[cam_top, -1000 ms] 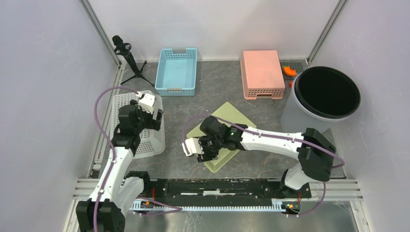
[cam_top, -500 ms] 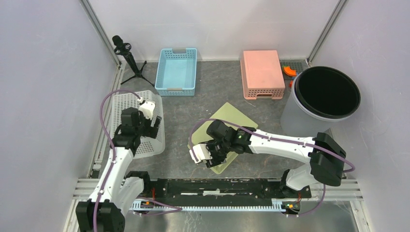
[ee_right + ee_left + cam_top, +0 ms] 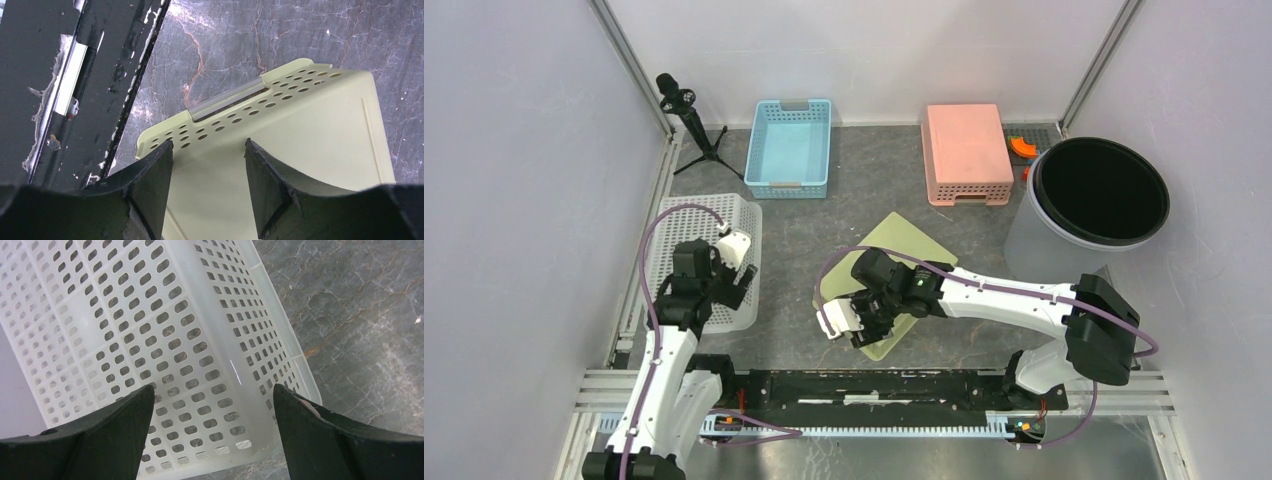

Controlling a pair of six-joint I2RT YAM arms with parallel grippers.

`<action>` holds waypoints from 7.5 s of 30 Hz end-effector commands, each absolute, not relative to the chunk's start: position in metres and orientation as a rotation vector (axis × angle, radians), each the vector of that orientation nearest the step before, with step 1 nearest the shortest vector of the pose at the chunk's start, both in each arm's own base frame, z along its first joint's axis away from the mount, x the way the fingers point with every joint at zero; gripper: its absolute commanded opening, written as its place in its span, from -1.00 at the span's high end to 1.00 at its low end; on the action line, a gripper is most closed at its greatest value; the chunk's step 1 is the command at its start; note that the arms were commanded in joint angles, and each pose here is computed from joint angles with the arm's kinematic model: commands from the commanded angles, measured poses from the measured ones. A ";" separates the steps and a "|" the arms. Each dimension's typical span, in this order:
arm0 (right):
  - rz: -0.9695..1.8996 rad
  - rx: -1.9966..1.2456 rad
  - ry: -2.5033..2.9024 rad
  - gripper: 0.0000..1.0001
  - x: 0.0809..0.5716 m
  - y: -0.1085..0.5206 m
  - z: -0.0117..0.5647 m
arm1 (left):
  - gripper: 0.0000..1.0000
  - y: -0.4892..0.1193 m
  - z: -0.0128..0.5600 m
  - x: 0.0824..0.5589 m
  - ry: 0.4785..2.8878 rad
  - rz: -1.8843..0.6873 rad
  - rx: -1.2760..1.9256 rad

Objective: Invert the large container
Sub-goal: Move the container to the center of the board.

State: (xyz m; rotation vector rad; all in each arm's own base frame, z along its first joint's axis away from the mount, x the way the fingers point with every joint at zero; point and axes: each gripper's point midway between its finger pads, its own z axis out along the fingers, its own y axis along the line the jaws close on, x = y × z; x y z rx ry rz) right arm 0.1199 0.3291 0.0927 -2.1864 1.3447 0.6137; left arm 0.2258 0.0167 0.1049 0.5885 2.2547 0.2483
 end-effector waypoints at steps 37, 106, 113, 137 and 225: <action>0.224 -2.237 1.239 -0.35 0.140 0.239 0.145 | -0.99 -0.022 0.223 0.198 1.905 0.019 0.437; 0.421 -1.868 1.345 -0.36 0.151 0.301 0.135 | -0.99 -0.025 0.220 0.184 1.756 0.036 0.505; 0.332 -1.741 1.423 -0.37 0.168 0.302 0.124 | -0.99 -0.033 0.215 0.173 1.762 0.013 0.606; -0.037 -1.853 1.480 -0.36 0.217 0.252 0.070 | -0.99 -0.035 0.213 0.172 1.764 0.008 0.625; -0.526 -1.812 1.677 -0.27 0.497 0.191 0.072 | -0.99 -0.033 0.213 0.174 1.772 0.011 0.617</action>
